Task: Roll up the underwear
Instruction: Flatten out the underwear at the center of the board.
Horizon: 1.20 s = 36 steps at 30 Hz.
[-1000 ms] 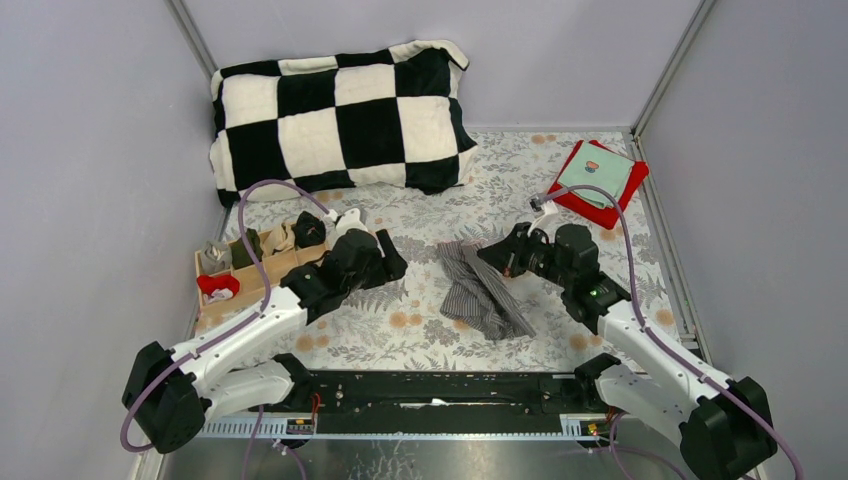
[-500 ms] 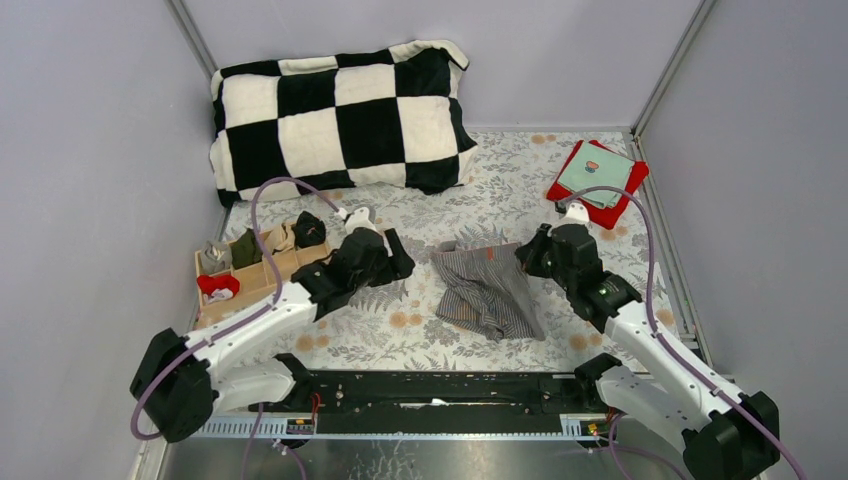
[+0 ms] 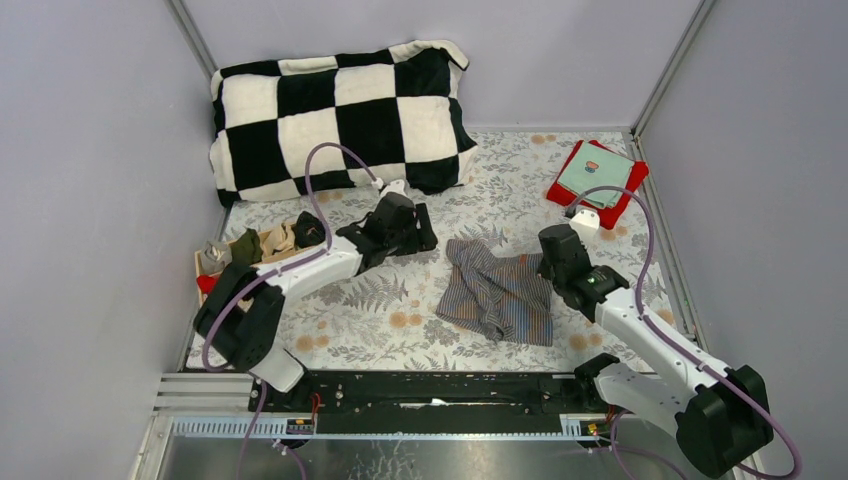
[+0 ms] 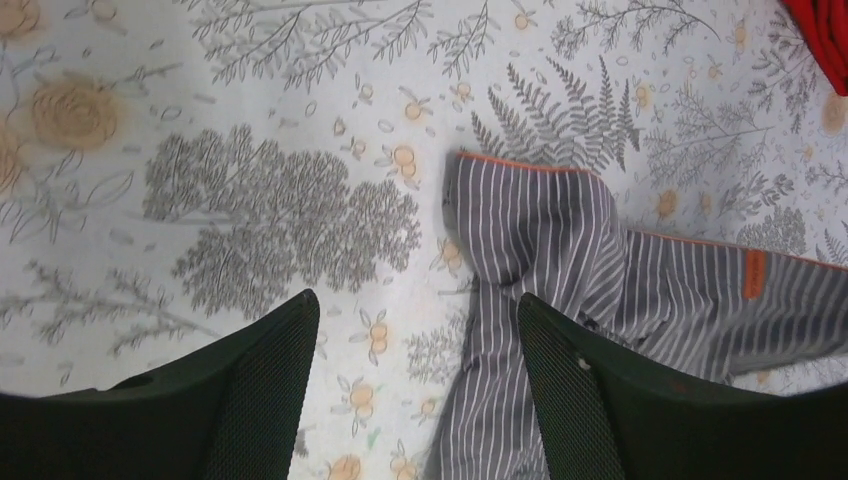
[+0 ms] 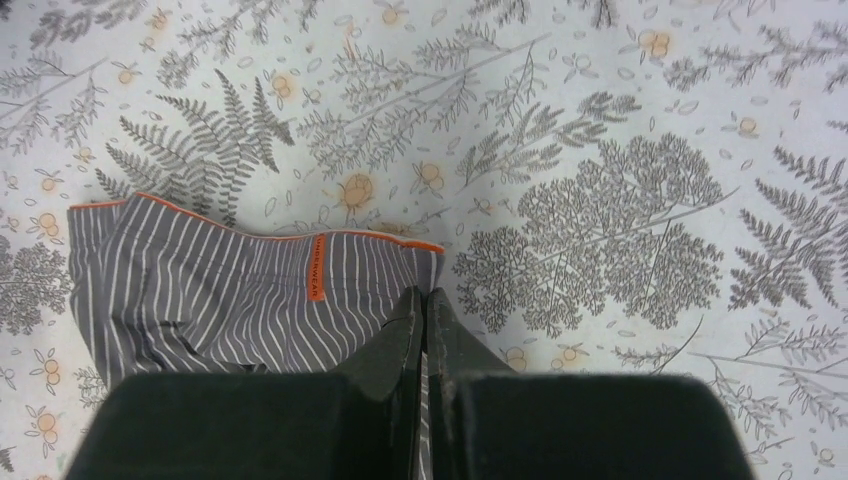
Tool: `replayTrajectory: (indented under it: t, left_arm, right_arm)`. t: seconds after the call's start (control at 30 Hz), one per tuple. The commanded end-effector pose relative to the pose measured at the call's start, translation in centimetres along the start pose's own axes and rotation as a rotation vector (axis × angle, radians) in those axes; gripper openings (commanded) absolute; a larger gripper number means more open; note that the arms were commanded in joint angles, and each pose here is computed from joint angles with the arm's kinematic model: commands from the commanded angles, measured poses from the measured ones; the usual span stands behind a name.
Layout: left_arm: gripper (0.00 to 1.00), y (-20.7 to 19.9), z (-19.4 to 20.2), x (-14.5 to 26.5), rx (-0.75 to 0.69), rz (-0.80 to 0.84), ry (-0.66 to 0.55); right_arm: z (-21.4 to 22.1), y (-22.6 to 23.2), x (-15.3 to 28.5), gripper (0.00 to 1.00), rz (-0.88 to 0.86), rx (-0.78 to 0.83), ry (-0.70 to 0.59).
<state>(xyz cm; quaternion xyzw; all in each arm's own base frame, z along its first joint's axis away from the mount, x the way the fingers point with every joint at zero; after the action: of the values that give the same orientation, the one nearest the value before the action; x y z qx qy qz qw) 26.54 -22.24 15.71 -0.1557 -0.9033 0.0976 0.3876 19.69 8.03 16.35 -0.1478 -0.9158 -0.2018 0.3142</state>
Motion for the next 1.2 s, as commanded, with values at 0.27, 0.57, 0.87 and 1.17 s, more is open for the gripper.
replayTrajectory:
  t: [0.27,0.57,0.87,1.17]
  left_arm:
    - [0.71,-1.5,-1.9,-7.7,-0.061,0.159,0.073]
    - [0.55,-1.2,-0.5,-10.2,-0.089,0.178,0.147]
    - [0.54,-0.3,1.0,-11.4,-0.086,0.144,0.169]
    - [0.31,-0.7,1.6,-12.4,-0.080,0.216,0.163]
  right_arm:
    - [-3.2,1.1,-0.3,0.00,0.061,0.043,-0.133]
    - [-3.3,1.5,-0.8,0.00,0.041,0.061,-0.119]
    - [-3.1,1.4,-0.7,0.00,0.019,0.055,-0.114]
    - [-3.0,1.4,-0.2,0.00,-0.014,0.041,-0.107]
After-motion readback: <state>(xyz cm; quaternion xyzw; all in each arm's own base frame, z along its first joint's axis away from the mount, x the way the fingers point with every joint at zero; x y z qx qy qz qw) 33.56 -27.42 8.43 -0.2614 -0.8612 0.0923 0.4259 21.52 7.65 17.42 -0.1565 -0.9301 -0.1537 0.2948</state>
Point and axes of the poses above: each gripper's point midway between its finger pads, its own x axis back along the fingers, its own y axis along the line the jaws close on, z = x × y, the point moved 9 cm from there along x, back along the fingers, and after that the axes turned 12 degrees about -x, right-handed, at the moved point
